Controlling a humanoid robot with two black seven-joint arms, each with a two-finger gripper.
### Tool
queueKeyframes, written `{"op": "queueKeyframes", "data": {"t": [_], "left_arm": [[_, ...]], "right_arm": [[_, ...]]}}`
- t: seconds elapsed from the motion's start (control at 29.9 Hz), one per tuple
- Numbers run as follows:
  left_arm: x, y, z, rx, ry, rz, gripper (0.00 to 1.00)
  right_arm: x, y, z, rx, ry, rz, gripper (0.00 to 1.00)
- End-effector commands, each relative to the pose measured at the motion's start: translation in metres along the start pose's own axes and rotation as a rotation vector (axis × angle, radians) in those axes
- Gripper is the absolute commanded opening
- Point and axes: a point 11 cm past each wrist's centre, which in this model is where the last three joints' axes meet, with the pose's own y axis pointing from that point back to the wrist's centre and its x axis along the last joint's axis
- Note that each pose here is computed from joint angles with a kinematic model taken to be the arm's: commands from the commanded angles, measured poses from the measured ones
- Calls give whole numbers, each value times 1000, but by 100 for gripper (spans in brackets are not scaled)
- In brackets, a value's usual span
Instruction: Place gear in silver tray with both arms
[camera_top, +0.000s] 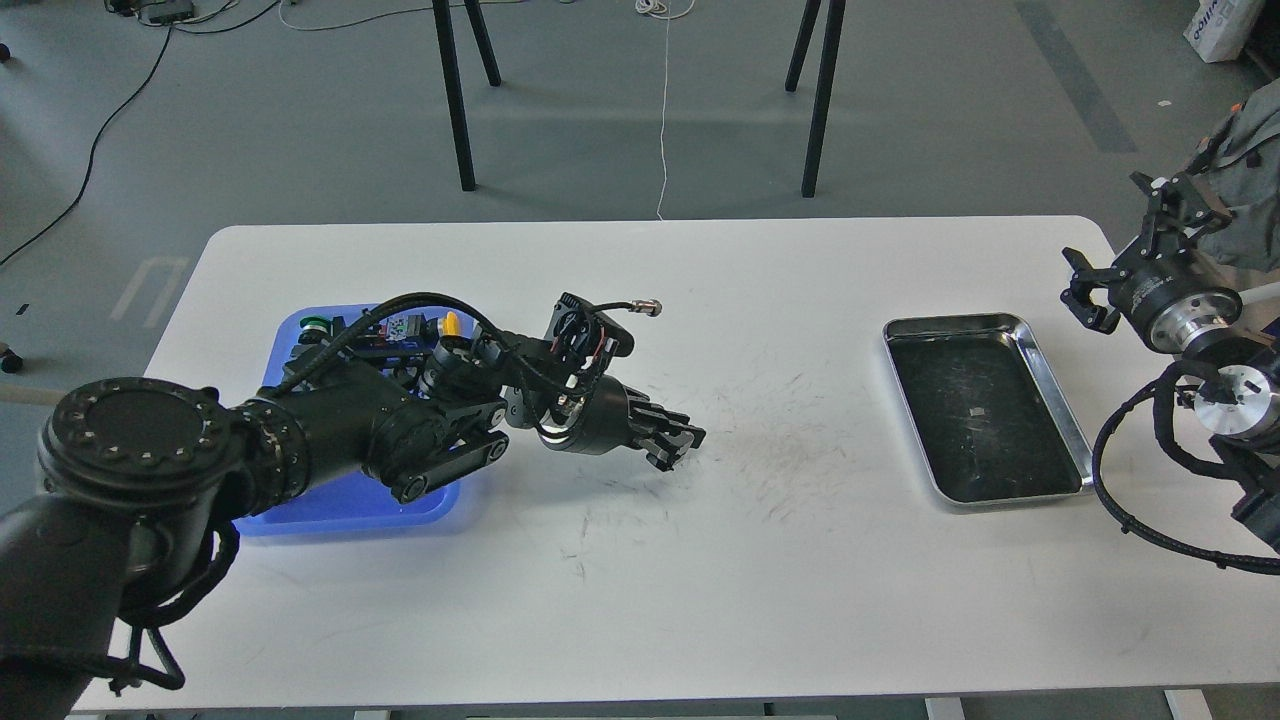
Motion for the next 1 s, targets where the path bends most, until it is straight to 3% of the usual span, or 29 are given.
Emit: {"op": "queueKeyframes", "data": {"t": [0.0,0.23,0.33,0.43,0.53,0.63,0.97], "left_arm": [[1,0,1,-6,21,12,44],[2,-3,10,-34,25,15,45],[13,-1,11,-45,68,54,52],[46,7,14,-57,108,130,63],[90,20,18,-102,242,290,88],[129,37,14,-128,343,433,97],[191,78,1,-179,518,740,99]], "right_arm": [[-2,-1,-2,3,0,-3,98],[-1,-1,-1,2,0,-1,98],[-1,-1,-2,3,0,-2,98],[-1,-1,-2,4,1,-2,98],[0,0,-2,2,7,-9,98],[-5,0,3,-24,59,-36,98],[-60,-7,14,-98,347,-256,98]]}}
